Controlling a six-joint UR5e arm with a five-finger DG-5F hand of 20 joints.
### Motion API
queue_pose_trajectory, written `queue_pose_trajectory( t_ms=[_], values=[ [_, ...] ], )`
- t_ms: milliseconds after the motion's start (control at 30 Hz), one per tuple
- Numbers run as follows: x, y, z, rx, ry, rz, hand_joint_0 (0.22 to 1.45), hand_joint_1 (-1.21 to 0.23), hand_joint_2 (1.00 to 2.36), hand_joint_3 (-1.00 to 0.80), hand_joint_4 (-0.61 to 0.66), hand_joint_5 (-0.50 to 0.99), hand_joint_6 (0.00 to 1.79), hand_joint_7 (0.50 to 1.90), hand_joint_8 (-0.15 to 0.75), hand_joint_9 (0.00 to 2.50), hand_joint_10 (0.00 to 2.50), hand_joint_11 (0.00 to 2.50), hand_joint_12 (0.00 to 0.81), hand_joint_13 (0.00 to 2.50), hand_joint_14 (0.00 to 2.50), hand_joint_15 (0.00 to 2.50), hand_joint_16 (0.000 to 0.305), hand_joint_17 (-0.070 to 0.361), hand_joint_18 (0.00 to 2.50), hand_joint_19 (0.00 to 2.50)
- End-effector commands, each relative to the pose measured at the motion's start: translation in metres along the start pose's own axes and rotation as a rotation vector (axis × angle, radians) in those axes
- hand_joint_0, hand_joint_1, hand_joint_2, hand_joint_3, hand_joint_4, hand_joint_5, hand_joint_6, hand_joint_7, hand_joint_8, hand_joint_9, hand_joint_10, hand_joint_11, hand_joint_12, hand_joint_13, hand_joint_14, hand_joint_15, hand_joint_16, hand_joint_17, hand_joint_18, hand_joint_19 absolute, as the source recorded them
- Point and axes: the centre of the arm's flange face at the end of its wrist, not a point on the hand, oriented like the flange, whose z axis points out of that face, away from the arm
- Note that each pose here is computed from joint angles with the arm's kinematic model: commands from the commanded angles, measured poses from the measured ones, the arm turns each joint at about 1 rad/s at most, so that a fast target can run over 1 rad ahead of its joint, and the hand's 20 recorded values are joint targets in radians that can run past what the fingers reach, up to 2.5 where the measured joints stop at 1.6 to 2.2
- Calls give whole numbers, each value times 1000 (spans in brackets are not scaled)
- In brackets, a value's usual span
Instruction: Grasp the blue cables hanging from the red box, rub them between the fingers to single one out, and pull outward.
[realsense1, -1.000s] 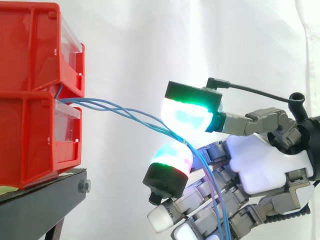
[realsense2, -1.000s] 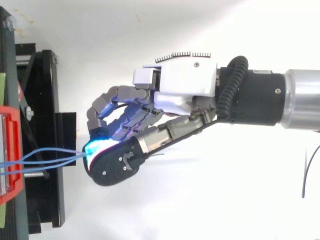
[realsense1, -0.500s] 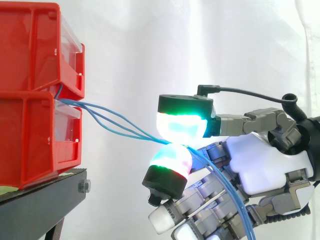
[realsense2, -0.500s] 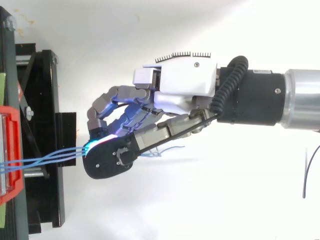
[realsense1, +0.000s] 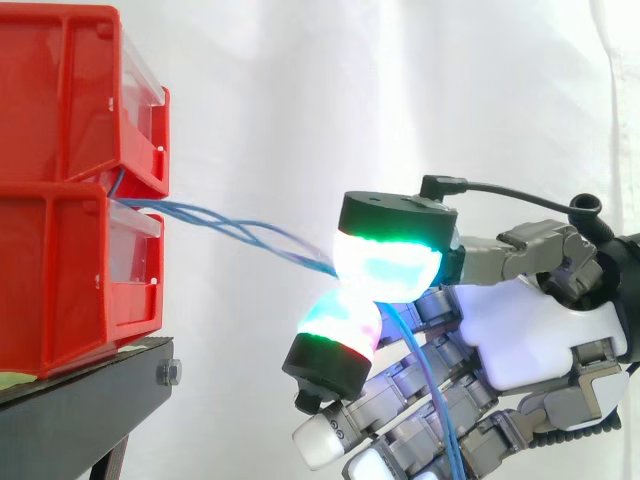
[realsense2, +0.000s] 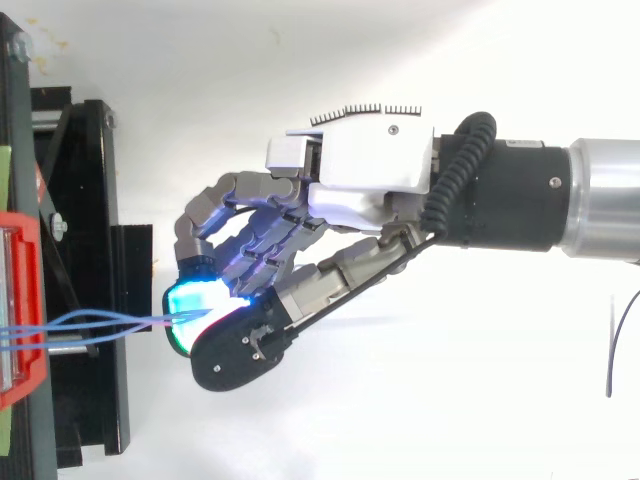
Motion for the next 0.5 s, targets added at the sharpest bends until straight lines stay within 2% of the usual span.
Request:
queue_pose_trajectory(
  t_ms=[0,67,200,333,467],
  values=[
    [0,1,0,-2,0,1,736,-925,1001,-491,50,-194,903,1032,222,637,10,356,355,735,21,519,47,106,676,499],
    [0,1,0,-2,0,-1,744,-928,1000,-500,57,-194,904,1011,219,634,12,354,351,733,19,516,47,105,678,490],
    [0,-1,0,1,0,0,618,-932,1000,-500,60,-192,902,1015,218,640,10,361,347,735,20,543,46,104,675,524],
    [0,0,0,0,0,0,500,-847,1000,-500,79,-183,899,1014,243,676,10,359,371,757,19,547,50,114,693,537],
    [0,1,0,-2,0,1,472,-764,1000,-500,82,-175,892,1022,256,709,10,351,386,772,20,538,52,118,703,545]
  ],
)
